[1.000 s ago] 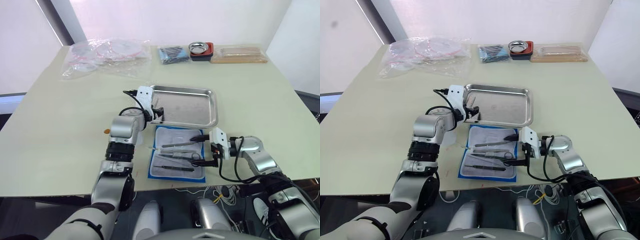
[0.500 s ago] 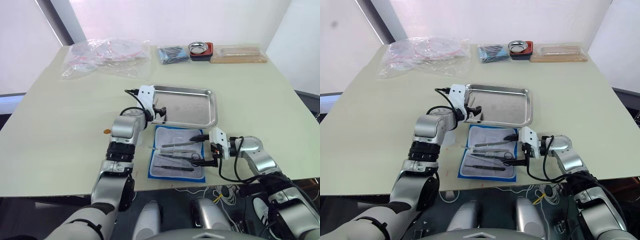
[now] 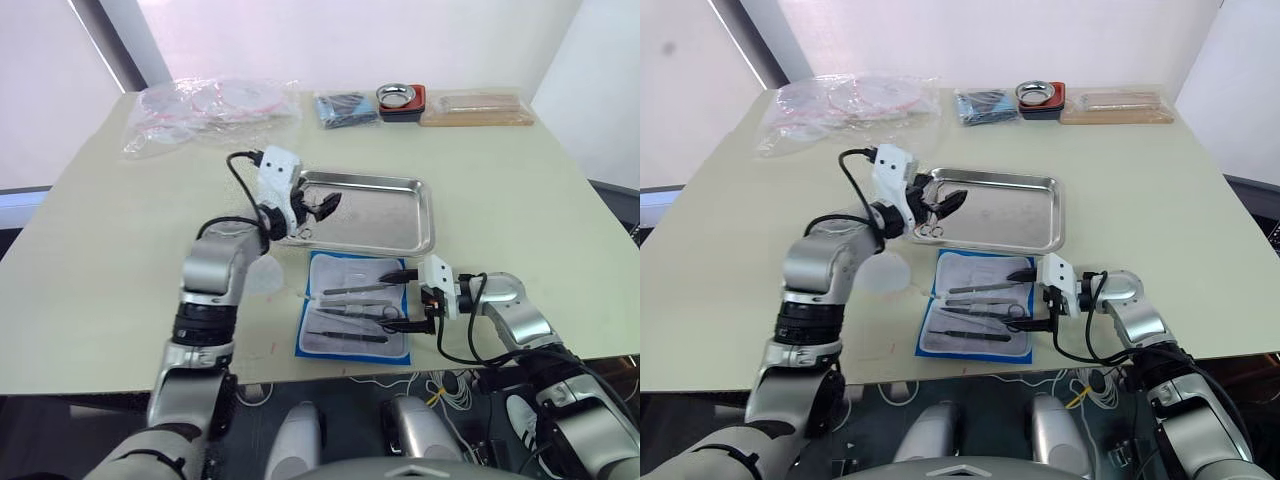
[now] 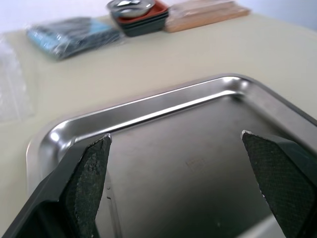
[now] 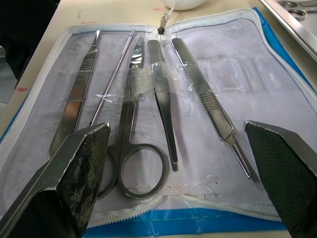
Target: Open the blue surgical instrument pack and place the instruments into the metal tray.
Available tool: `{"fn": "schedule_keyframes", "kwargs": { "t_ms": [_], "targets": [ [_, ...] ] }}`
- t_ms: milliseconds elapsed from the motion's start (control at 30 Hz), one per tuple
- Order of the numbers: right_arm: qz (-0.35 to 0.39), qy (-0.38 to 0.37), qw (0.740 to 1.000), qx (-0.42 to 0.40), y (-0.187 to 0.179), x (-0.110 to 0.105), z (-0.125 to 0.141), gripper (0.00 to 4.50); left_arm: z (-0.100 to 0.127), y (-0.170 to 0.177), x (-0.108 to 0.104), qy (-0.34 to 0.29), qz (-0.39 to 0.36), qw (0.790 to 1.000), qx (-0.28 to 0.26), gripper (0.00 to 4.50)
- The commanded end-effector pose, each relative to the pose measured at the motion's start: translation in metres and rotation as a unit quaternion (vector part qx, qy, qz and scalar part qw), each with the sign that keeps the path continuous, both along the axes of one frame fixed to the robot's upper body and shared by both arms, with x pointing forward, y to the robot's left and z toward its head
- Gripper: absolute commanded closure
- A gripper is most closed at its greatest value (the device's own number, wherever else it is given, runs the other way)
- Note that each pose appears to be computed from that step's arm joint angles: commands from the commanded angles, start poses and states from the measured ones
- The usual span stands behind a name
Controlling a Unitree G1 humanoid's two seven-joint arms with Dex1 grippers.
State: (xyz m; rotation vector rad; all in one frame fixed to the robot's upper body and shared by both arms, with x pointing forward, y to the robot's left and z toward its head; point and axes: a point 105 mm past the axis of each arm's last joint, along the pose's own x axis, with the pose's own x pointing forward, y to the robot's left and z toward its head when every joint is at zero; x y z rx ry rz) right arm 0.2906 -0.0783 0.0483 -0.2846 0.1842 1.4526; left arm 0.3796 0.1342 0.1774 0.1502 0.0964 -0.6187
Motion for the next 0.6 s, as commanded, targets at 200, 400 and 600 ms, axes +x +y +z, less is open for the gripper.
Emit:
{"fn": "schedule_keyframes", "kwargs": {
  "t_ms": [200,400,600],
  "targets": [
    [-0.032,0.113,0.989,-0.093,-0.028,-0.025,-0.067,0.0,0.005,0.022,-0.042,-0.046,-0.116,0.991,0.045,0.03],
    [-0.038,0.115,0.989,-0.087,-0.028,-0.026,-0.067,0.0,-0.004,0.032,-0.08,-0.03,-0.199,0.978,0.06,0.03],
    [-0.037,0.116,0.989,-0.087,-0.032,-0.027,-0.067,0.0,-0.008,0.038,-0.116,-0.01,-0.288,0.954,0.078,0.03]
  ]
}}
